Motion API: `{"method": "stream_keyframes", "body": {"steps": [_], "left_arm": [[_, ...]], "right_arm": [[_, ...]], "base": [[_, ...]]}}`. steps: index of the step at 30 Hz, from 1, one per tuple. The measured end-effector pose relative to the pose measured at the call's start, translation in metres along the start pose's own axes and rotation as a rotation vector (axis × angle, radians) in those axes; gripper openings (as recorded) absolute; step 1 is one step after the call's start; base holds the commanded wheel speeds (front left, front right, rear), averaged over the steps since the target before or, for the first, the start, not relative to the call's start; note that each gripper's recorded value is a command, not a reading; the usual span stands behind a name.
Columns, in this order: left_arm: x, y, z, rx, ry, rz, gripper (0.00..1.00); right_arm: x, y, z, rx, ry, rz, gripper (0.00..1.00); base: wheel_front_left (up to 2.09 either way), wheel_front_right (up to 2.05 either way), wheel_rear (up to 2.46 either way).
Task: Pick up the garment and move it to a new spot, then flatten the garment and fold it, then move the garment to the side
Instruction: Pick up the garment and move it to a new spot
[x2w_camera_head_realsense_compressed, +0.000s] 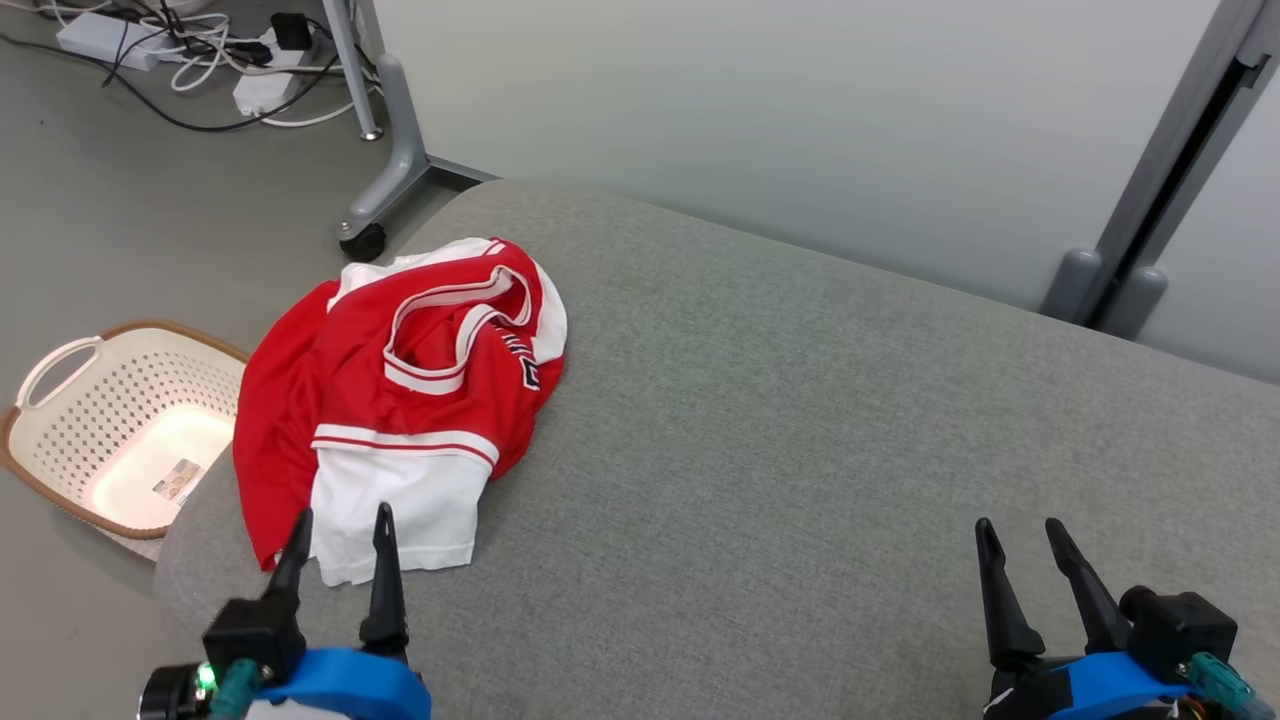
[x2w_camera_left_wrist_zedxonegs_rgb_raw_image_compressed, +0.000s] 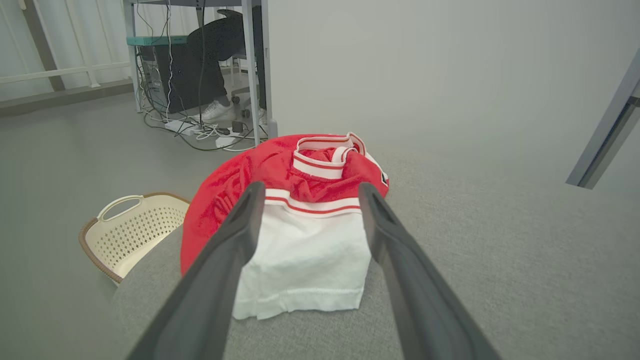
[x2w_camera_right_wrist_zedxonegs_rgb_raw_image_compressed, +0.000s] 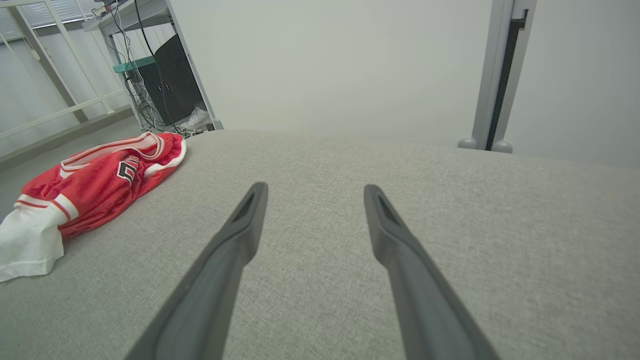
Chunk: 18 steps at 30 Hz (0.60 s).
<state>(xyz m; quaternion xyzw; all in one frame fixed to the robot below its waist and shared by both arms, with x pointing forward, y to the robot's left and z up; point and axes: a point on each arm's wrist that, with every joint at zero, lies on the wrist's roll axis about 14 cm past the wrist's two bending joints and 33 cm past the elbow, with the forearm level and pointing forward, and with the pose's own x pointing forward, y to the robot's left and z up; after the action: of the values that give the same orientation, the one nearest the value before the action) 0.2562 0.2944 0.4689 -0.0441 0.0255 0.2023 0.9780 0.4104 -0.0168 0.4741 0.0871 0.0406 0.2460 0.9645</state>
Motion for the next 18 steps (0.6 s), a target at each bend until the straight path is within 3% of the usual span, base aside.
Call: {"method": "stream_keyframes", "body": {"steps": [5,10,13,18], "left_arm": [[0.023,-0.007,0.058,-0.050,-0.116,-0.045,1.00],[0.055,-0.003,0.117,-0.025,-0.154,-0.086,1.00],[0.084,0.000,0.119,-0.005,-0.063,-0.098,1.00],[0.136,0.011,0.087,0.031,0.185,-0.090,1.00]], "right_arm": [[-0.004,-0.008,0.001,0.001,-0.005,-0.025,1.00],[-0.005,-0.020,-0.002,0.007,-0.001,-0.054,1.00],[-0.006,-0.031,-0.007,0.012,0.011,-0.079,1.00],[-0.005,-0.054,-0.013,0.014,0.020,-0.133,1.00]], "base": [[0.00,0.00,0.00],[0.00,0.00,0.00],[0.00,0.00,0.00],[0.00,0.00,0.00]]}}
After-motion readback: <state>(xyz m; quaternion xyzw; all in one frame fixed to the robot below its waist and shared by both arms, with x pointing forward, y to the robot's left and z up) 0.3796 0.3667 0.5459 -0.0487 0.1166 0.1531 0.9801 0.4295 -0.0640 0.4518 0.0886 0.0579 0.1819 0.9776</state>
